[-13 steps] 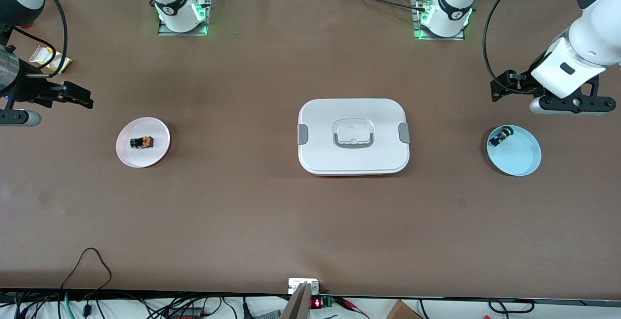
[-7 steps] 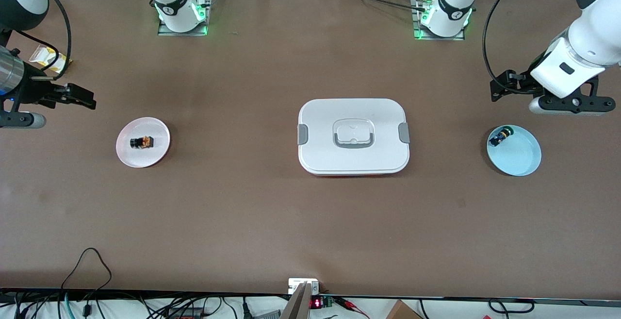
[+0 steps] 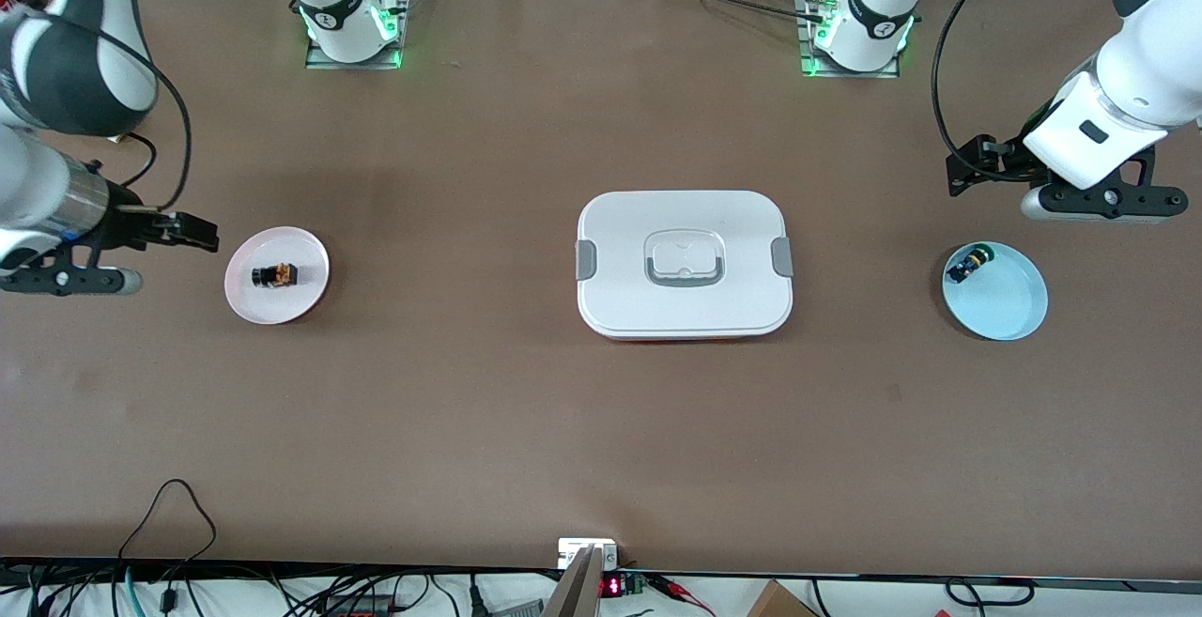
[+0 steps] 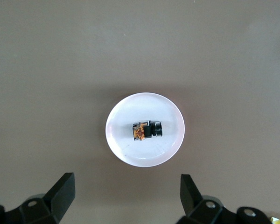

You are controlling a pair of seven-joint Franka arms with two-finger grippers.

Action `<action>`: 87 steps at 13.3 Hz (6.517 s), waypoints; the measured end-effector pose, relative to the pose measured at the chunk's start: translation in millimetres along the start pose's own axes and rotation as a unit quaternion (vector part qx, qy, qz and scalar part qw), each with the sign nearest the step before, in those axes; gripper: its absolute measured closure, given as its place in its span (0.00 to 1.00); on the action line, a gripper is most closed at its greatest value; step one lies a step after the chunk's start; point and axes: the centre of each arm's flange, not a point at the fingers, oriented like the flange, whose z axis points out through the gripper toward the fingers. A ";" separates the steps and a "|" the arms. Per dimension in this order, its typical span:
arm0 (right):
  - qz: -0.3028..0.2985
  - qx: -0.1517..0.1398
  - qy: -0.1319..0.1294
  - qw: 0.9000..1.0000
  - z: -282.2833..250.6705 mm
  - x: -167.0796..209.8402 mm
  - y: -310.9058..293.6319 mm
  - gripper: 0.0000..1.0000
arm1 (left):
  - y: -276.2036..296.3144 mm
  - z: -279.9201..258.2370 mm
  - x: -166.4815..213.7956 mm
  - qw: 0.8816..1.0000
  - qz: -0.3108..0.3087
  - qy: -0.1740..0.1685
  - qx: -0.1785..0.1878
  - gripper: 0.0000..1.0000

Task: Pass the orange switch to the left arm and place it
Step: 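Move the right gripper down over the orange switch on the white plate, then close the right gripper on the orange switch, then lift the orange switch with the right gripper toward the box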

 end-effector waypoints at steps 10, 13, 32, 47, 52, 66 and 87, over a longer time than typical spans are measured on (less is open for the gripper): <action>0.009 -0.001 -0.002 1.000 163.7 -17.2 23.0 0.00 | 0.1 0.0 0.0 1.000 0.000 0.000 0.000 0.00; -0.016 -0.012 -0.003 1.000 197.5 -23.0 21.1 0.00 | 0.1 0.0 0.0 1.000 0.000 0.000 0.000 0.00; -0.042 -0.016 -0.004 0.999 257.9 -16.5 20.4 0.00 | 0.1 0.0 0.0 1.000 0.000 0.000 0.000 0.00; -0.110 -0.003 -0.007 0.994 263.0 -10.5 0.7 0.27 | 0.1 0.0 0.0 1.000 0.000 0.000 0.000 0.00; -0.158 0.013 -0.019 0.987 176.9 13.8 -17.1 0.27 | 0.1 0.0 0.0 1.000 0.000 0.000 0.000 0.00; -0.430 0.139 0.065 0.890 -21.6 -0.3 -101.0 0.27 | 0.1 0.0 0.0 1.000 0.000 0.000 0.000 0.00; -0.623 0.433 0.396 0.518 -21.6 -22.0 -237.5 0.27 | 0.2 0.0 0.0 1.000 0.000 0.000 0.000 0.00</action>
